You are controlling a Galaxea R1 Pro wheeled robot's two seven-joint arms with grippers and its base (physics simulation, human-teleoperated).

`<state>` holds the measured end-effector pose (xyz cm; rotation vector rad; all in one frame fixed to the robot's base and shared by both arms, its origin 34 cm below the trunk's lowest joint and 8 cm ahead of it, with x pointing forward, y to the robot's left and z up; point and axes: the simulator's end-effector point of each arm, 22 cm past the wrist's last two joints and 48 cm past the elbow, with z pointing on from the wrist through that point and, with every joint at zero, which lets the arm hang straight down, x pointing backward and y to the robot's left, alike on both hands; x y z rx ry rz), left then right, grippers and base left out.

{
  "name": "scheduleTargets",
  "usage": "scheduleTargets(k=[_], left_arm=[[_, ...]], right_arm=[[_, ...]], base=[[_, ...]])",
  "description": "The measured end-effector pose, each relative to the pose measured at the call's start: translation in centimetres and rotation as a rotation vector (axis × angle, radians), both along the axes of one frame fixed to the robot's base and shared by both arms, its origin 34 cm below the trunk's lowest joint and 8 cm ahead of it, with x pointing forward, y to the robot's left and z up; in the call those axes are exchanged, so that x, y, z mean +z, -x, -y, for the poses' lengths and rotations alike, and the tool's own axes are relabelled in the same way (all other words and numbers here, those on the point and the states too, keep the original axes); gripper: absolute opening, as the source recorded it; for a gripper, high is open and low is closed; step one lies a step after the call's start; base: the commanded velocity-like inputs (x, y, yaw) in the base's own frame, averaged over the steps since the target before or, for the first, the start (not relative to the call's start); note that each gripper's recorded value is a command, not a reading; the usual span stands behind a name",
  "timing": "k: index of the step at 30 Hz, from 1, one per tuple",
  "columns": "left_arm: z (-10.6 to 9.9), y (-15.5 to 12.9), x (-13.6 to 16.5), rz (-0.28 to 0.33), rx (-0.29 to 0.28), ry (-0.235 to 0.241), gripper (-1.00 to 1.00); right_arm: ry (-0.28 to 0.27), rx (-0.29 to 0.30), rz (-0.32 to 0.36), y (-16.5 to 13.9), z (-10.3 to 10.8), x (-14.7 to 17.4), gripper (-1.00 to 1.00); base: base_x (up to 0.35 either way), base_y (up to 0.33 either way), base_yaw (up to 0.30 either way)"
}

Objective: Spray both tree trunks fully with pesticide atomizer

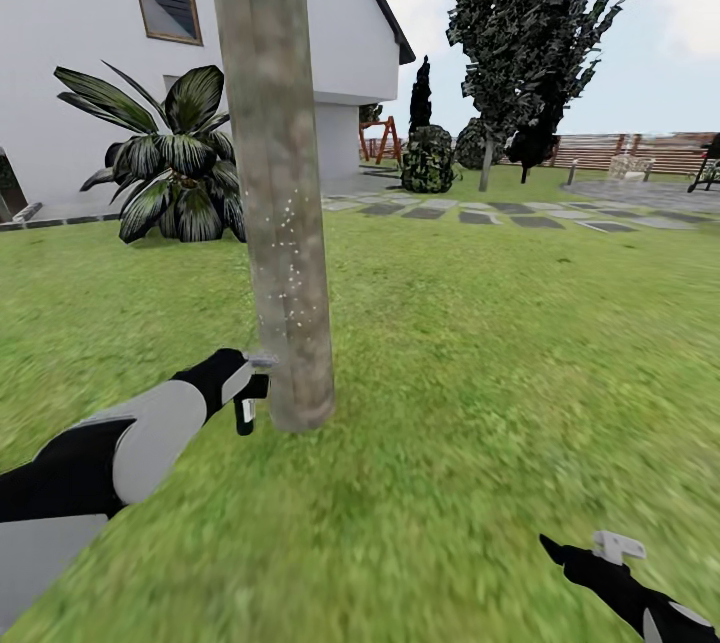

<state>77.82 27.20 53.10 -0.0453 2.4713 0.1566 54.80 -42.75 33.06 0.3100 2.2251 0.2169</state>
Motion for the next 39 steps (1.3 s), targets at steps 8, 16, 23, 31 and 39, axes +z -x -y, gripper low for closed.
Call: scheduleTargets(k=[8, 16, 23, 31, 39], left_arm=[[-2.5, 0.1, -0.7, 0.028, 0.035, -0.009, -1.0], [-2.0, 0.0, -0.7, 0.032, 0.034, 0.004, -1.0], [-1.7, 0.9, -2.5, 0.023, 0.038, 0.02, -1.0], [-0.7, 0.9, -2.5, 0.025, 0.034, 0.037, -1.0], [0.9, 0.9, -2.6, 0.023, 0.014, 0.045, -1.0]], right_arm=[[0.004, -0.002, 0.001, 0.0, 0.3, 0.1, 1.0], [0.004, 0.001, 0.003, 0.0, 0.3, 0.2, 1.0], [-0.001, 0.003, 0.003, -0.1, -0.1, 0.1, 1.0], [0.004, 0.002, 0.001, 0.0, 0.1, 0.1, 1.0], [0.0, 0.001, 0.003, -0.1, 0.0, 0.1, 1.0]], base=[[0.0, 0.0, 0.0], [0.0, 0.0, 0.0], [0.0, -0.007, 0.189], [0.0, -0.265, 0.088], [0.0, -0.322, 0.002]])
